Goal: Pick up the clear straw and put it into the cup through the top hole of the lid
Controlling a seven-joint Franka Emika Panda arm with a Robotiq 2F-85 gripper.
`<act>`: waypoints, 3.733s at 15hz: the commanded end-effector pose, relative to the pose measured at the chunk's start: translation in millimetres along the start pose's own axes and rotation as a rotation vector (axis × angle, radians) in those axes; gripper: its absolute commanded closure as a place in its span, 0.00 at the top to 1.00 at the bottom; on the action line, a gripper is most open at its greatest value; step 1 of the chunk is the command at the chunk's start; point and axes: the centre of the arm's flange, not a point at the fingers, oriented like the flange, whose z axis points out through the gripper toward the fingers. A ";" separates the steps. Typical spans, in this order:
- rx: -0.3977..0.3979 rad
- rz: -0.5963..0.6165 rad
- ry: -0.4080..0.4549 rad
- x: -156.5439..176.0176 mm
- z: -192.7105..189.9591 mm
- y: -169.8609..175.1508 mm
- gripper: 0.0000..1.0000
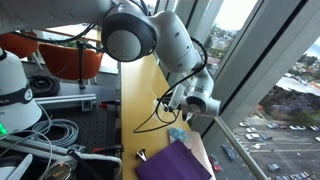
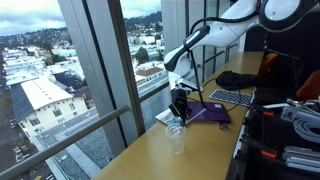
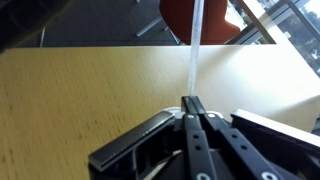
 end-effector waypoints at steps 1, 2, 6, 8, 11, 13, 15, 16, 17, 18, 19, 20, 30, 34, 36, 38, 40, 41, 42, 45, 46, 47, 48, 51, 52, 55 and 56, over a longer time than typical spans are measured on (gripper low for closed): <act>0.023 0.030 -0.028 4.2 -3.7 -12.7 0.00; 0.020 0.031 -0.027 1.3 -3.6 -15.9 0.00; 0.014 0.022 -0.034 -7.8 -1.6 -29.6 0.00; 0.011 0.020 -0.043 -9.7 -2.5 -34.4 0.00; 0.001 0.038 -0.053 -12.0 -5.8 -35.8 0.00; -0.007 0.055 -0.057 -17.4 -7.7 -34.6 0.00; -0.011 0.066 -0.060 -20.3 -9.5 -35.2 0.00; -0.013 0.072 -0.063 -21.2 -9.8 -34.6 0.00; -0.016 0.077 -0.064 -22.8 -9.8 -33.2 0.00; -0.018 0.079 -0.062 -23.8 -11.0 -32.2 0.00; -0.019 0.081 -0.060 -23.7 -13.0 -30.9 0.00; -0.020 0.083 -0.056 -23.6 -14.0 -29.0 0.00; -0.018 0.086 -0.053 -11.4 -15.5 -13.0 0.00; -0.020 0.080 -0.050 -10.0 -15.7 -12.6 0.00; -0.016 0.087 -0.053 -7.2 -16.2 -10.7 0.00; -0.014 0.085 -0.054 -5.2 -15.0 -9.5 0.00; -0.011 0.079 -0.056 -3.6 -13.1 -9.8 0.00; -0.011 0.076 -0.056 -2.7 -12.5 -9.7 0.00; -0.011 0.075 -0.055 -1.9 -12.6 -9.6 0.00; -0.011 0.076 -0.050 1.2 -14.6 -8.7 0.00; -0.011 0.076 -0.049 2.9 -15.1 -8.6 0.00; -0.009 0.075 -0.047 4.9 -15.8 -8.4 0.00; -0.008 0.076 -0.046 6.8 -16.0 -7.8 0.00; -0.003 0.073 -0.043 13.0 -16.6 -6.2 0.00; -0.002 0.072 -0.041 15.7 -17.0 -5.6 0.00; 0.001 0.074 -0.041 21.5 -15.5 -3.6 0.00; 0.003 0.080 -0.046 24.5 -14.0 -2.0 0.00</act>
